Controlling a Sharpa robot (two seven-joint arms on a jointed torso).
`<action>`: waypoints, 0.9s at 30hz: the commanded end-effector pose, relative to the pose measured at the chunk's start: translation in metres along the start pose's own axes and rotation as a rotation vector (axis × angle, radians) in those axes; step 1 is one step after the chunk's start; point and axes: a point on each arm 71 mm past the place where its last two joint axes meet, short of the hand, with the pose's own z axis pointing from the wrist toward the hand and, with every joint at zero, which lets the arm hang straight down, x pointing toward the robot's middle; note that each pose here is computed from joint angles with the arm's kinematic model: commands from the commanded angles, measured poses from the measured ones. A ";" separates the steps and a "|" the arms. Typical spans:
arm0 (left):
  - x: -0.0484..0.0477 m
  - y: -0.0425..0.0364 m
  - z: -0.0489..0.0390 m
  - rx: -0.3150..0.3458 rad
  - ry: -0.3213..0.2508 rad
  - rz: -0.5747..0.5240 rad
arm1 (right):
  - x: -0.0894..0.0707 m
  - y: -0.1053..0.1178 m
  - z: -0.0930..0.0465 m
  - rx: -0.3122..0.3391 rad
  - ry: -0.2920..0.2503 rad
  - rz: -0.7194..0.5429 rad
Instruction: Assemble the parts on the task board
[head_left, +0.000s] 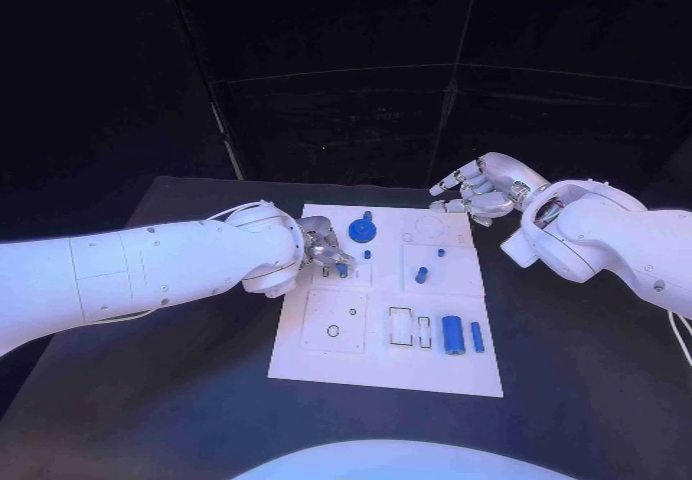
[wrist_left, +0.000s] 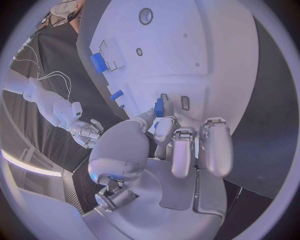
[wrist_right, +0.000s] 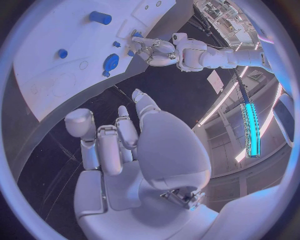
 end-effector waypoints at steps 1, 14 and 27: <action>-0.0053 -0.0049 -0.0024 0.073 -0.111 0.027 | 0.000 0.001 0.000 -0.006 0.007 -0.003; 0.0035 -0.0030 -0.0113 0.150 -0.209 0.015 | -0.002 0.000 -0.001 -0.004 0.006 -0.004; 0.0088 0.0040 -0.0068 0.134 -0.240 -0.002 | -0.002 -0.001 -0.001 -0.003 0.006 -0.004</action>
